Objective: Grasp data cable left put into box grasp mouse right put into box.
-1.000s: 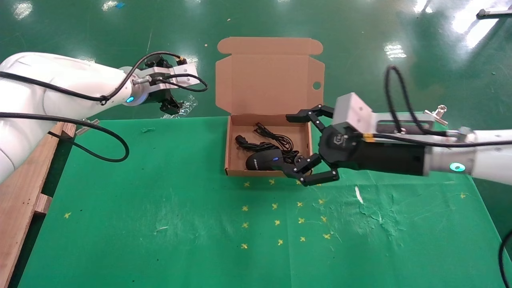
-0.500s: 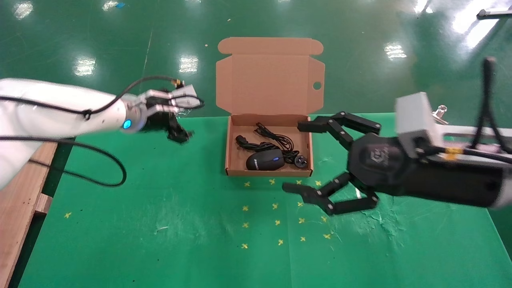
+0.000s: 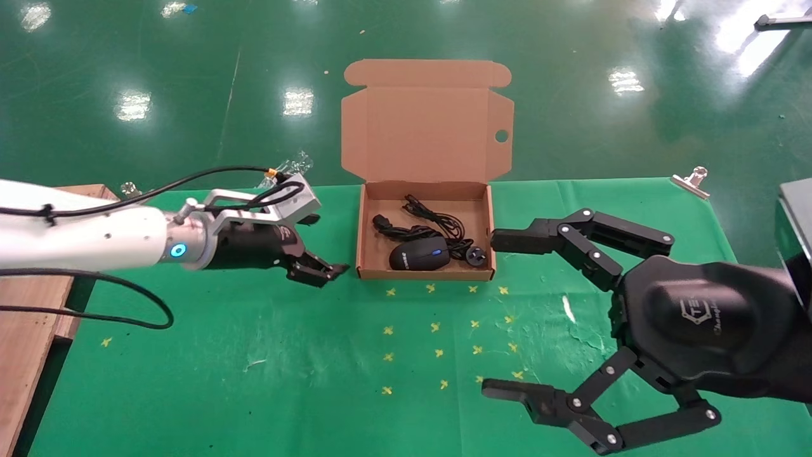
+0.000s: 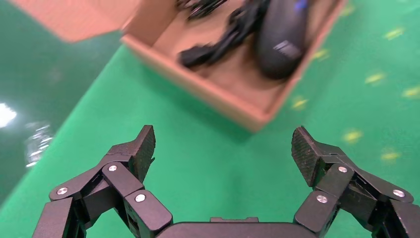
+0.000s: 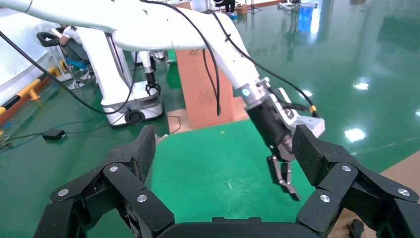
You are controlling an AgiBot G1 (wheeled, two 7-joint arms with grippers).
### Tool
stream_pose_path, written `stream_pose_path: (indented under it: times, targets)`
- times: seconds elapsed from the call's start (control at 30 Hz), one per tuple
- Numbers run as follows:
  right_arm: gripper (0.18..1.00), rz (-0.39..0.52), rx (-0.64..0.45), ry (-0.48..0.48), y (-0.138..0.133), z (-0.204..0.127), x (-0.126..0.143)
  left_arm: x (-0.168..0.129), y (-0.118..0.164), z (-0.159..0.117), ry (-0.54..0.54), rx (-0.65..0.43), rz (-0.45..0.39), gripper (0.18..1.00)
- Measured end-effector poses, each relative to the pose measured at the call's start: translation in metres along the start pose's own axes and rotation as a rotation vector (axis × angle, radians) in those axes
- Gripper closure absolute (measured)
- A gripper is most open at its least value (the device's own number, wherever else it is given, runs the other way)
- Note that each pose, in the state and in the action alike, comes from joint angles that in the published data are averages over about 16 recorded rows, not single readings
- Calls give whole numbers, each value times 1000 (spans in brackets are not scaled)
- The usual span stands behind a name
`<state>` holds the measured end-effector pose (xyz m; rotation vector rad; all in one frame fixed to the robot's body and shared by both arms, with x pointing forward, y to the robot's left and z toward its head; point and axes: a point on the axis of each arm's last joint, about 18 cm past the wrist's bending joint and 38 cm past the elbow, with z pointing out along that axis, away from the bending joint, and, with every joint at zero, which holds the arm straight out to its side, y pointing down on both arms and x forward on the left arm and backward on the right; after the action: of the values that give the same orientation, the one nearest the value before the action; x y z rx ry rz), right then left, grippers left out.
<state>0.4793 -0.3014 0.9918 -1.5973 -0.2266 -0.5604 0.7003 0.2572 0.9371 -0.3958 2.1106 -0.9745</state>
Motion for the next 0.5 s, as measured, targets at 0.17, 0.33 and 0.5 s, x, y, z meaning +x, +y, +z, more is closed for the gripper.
stream_pose_path:
  times: [0.17, 0.33, 0.5]
  targets:
    - [178, 3, 4, -7, -2, -2, -3, 16, 2, -17, 83, 94, -53, 184]
    - [178, 3, 4, -7, -2, -2, -3, 30, 0, -40, 158, 195, -86, 184]
    - [178, 3, 4, -7, -2, -2, -3, 43, -3, -67, 223, 300, -98, 184]
